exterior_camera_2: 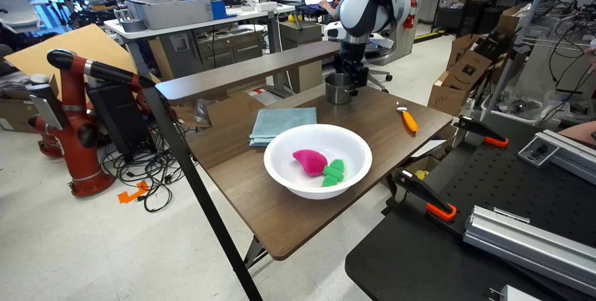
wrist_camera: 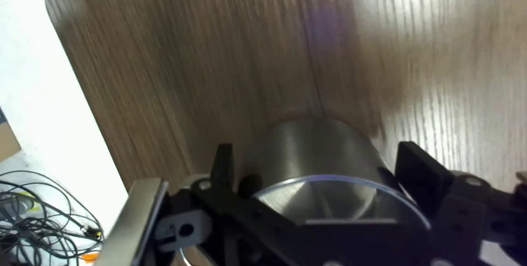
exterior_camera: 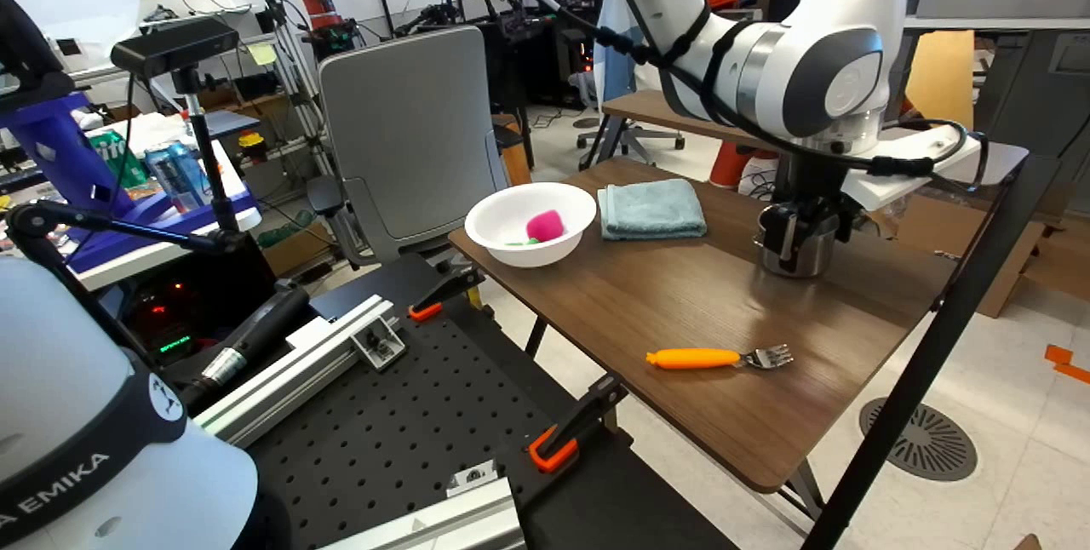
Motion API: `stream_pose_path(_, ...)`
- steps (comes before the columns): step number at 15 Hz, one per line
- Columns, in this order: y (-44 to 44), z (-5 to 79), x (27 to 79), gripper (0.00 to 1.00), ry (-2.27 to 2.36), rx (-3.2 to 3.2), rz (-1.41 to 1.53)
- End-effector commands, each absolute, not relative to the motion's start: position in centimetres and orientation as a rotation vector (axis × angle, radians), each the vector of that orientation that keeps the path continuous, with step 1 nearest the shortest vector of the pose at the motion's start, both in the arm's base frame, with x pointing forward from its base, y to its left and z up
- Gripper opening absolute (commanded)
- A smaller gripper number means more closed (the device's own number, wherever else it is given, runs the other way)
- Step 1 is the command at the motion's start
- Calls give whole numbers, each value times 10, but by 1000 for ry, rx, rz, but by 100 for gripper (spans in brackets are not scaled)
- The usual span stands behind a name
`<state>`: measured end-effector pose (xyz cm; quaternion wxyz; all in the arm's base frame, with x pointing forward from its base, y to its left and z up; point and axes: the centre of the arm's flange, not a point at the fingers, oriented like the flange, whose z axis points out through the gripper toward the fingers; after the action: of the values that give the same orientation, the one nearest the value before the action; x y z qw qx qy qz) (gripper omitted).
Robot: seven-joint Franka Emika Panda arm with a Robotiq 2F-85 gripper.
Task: Move the silver pot to the left
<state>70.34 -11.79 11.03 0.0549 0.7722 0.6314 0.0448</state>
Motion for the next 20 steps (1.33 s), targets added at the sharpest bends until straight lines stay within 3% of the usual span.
stream_pose_path(1,-104,110,718,100,1975,2294,147)
stream_pose_path(20,6,106,745,100,2146,2125,20)
